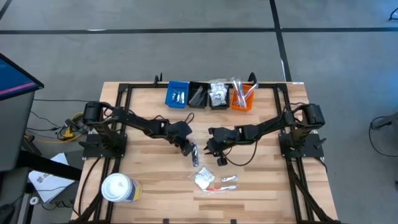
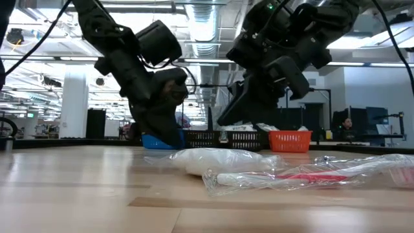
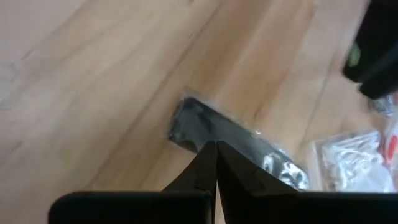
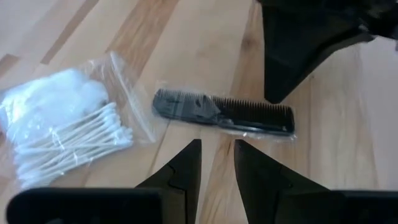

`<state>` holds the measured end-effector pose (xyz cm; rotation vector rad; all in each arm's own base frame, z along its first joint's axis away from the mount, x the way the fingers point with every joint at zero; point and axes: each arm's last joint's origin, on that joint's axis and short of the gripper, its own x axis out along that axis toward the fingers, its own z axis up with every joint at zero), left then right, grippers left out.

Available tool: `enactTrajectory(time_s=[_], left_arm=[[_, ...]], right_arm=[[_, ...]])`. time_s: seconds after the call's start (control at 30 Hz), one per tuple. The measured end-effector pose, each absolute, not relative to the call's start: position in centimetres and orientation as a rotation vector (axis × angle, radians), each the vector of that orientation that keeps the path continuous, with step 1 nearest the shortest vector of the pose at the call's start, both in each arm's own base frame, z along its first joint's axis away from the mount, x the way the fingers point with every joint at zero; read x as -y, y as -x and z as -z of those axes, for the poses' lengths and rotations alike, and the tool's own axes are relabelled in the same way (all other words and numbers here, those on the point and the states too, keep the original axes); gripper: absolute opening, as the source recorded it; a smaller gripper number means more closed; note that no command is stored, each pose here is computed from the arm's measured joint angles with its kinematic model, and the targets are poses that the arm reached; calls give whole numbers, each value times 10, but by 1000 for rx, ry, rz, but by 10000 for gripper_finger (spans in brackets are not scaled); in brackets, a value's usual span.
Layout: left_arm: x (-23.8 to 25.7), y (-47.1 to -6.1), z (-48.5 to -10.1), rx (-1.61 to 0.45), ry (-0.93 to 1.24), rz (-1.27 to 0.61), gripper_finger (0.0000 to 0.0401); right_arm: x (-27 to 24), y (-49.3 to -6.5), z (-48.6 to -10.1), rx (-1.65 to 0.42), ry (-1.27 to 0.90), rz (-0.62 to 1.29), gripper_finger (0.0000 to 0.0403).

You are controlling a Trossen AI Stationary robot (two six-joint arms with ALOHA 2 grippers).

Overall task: Pick & Place Travel size toiletries
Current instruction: Put the black comb into the left black bin

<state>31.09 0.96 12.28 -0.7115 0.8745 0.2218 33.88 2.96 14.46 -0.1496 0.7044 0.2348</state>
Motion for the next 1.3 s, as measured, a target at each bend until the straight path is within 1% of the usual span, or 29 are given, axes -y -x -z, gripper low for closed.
enactTrajectory(time_s=[0.27,0.57,0.8,0.9,1.07,1.2,1.3], left_arm=[[-7,-313,-124,-858,690,-188,1],[-9,-308,-120,-907,681,-248,1],[-9,-308,-119,-909,671,-250,1],[-10,-308,-121,-905,670,-251,1],[-10,-307,-123,-907,673,-251,1],[-9,-303,-124,-934,676,-259,1],[-9,-302,-127,-941,677,-260,1]], right_arm=[[-30,-339,-138,-721,146,-235,88],[-30,-341,-140,-702,130,-227,88],[-30,-345,-142,-655,122,-205,86],[-29,-348,-133,-660,125,-159,71],[-30,-361,-120,-682,128,-129,9],[-34,-369,-118,-681,138,-128,13],[-35,-372,-112,-699,140,-129,4]])
